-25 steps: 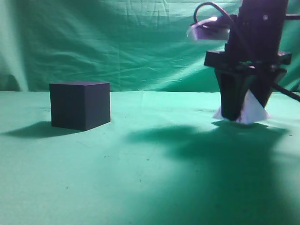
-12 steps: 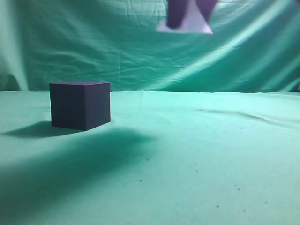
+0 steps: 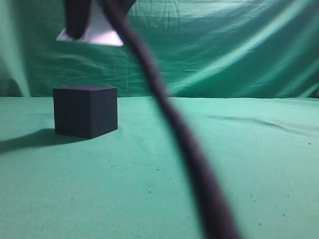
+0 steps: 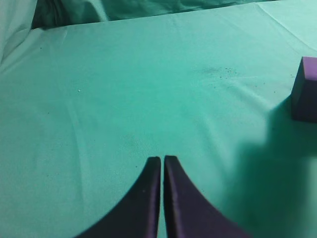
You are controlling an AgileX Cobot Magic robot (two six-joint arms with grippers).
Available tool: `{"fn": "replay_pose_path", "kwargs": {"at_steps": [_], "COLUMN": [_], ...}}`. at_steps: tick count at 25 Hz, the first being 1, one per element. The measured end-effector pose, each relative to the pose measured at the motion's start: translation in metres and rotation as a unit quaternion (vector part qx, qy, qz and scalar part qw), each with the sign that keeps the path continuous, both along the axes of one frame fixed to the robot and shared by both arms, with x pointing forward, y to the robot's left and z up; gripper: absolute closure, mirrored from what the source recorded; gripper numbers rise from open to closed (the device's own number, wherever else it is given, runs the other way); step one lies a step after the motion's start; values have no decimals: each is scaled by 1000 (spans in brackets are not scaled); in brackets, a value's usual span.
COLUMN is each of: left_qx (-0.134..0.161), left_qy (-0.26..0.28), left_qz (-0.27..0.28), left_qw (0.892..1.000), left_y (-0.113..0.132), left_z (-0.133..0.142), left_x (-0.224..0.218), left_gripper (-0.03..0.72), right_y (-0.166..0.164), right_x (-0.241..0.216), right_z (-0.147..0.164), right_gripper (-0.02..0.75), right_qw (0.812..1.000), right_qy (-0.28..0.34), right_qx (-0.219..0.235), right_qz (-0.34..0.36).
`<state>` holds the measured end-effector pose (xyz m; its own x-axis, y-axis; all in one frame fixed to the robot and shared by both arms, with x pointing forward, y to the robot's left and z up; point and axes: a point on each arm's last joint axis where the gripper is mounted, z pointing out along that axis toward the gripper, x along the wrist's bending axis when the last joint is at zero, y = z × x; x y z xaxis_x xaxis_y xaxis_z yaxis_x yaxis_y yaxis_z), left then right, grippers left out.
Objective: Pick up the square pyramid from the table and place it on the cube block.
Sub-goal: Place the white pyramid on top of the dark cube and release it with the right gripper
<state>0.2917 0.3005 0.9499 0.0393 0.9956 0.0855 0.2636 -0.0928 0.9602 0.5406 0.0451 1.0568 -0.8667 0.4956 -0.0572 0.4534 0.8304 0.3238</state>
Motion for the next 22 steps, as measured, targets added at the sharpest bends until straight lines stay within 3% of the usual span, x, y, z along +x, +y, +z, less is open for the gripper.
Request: {"fn": "replay_pose_path", "kwargs": {"at_steps": [7, 22], "left_qx": [0, 0], "left_qy": [0, 0], "left_qz": [0, 0], "left_qw": [1000, 1000], "left_y": [0, 0], "left_z": [0, 0], "left_x": [0, 0], "left_gripper": [688, 688], "right_y": [24, 24], "right_x": [-1, 4], "right_z": [-33, -44], "right_gripper": [354, 354], "right_qw": [999, 998], "right_qy": [12, 4], "right_qx": [-24, -45], "right_qz": [32, 35]}}
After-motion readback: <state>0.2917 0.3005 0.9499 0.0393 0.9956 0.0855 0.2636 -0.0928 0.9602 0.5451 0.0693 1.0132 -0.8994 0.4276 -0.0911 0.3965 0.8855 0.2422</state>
